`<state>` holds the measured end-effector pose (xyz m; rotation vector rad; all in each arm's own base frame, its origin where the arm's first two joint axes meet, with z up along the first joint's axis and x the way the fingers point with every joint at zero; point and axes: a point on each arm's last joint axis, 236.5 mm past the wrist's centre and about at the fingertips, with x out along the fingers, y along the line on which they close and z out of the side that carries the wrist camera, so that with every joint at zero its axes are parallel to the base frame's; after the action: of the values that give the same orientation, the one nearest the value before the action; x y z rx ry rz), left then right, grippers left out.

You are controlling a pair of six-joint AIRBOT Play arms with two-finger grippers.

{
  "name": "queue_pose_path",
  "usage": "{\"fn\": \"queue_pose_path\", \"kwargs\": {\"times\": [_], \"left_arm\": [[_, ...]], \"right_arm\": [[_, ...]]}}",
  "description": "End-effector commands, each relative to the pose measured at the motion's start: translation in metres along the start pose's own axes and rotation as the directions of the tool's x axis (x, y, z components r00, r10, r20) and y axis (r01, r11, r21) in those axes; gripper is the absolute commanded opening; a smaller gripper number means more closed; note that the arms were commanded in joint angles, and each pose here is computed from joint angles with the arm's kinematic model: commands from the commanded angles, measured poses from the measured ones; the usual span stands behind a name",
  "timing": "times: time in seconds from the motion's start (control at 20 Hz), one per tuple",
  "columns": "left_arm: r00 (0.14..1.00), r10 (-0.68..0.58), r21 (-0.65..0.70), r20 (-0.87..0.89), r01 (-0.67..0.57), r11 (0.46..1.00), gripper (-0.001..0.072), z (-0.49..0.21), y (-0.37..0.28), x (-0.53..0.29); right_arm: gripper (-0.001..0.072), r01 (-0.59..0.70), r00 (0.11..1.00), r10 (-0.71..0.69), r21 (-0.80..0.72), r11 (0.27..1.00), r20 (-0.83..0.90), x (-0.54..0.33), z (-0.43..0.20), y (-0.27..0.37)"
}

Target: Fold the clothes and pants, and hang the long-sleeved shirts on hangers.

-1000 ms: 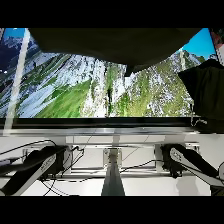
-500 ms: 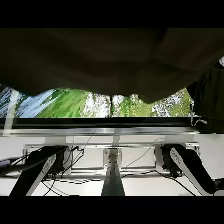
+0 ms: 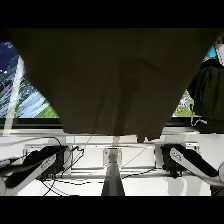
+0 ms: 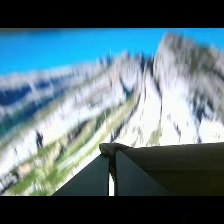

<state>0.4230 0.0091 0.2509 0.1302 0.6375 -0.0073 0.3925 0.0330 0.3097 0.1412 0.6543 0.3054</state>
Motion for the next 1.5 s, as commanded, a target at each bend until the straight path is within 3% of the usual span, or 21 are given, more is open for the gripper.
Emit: {"fn": "queue_pose_path", "kwargs": {"times": [0.0, 0.3, 0.5, 0.75, 0.9, 1.1, 1.15, 1.2, 1.25, 1.45], "left_arm": [[0.970, -0.012, -0.002, -0.242, 0.012, 1.000, 0.0021, -0.067, -0.006, 0.120], [0.997, -0.041, -0.048, -0.064, 0.038, 0.998, 0.0021, -0.054, -0.019, 0.224], [0.998, -0.060, -0.084, -0.032, 0.057, 0.995, 0.0021, -0.052, -0.025, 0.236], [0.952, -0.094, -0.099, -0.292, 0.068, 0.993, 0.0021, -0.128, -0.031, 0.252], [0.876, -0.122, -0.109, -0.466, 0.080, 0.991, 0.0021, -0.181, -0.038, 0.255], [0.825, -0.138, -0.112, -0.549, 0.091, 0.990, 0.0035, -0.203, -0.044, 0.248], [0.814, -0.147, -0.120, -0.561, 0.095, 0.988, 0.0171, -0.206, -0.046, 0.245], [0.802, -0.162, -0.135, -0.575, 0.103, 0.985, 0.0449, -0.209, -0.050, 0.242], [0.789, -0.168, -0.139, -0.591, 0.105, 0.985, 0.0647, -0.212, -0.051, 0.237], [0.743, -0.194, -0.102, -0.641, 0.167, 0.981, 0.0546, -0.210, -0.055, 0.202]], "right_arm": [[0.0018, -0.070, 0.972, 0.117, 0.225, 0.972, -0.204, 0.113, -0.052, -0.035], [0.0018, -0.058, 0.980, 0.138, 0.451, 0.891, -0.146, 0.237, -0.069, -0.089], [0.0018, -0.012, 0.986, 0.082, 0.432, 0.902, -0.144, 0.274, -0.080, -0.101], [0.0018, 0.115, 0.940, -0.019, 0.263, 0.958, -0.340, 0.282, -0.132, -0.115], [0.0018, 0.127, 0.899, 0.000, 0.261, 0.957, -0.439, 0.281, -0.164, -0.114], [0.0046, 0.140, 0.847, 0.023, 0.265, 0.954, -0.531, 0.276, -0.198, -0.111], [0.0194, 0.143, 0.840, 0.025, 0.265, 0.954, -0.542, 0.275, -0.202, -0.111], [0.0378, 0.147, 0.831, 0.026, 0.265, 0.953, -0.555, 0.273, -0.205, -0.111], [0.0400, 0.149, 0.826, 0.024, 0.259, 0.954, -0.563, 0.270, -0.206, -0.111], [0.0380, 0.252, 0.746, -0.150, 0.066, 0.966, -0.649, 0.227, -0.214, -0.146]]}}
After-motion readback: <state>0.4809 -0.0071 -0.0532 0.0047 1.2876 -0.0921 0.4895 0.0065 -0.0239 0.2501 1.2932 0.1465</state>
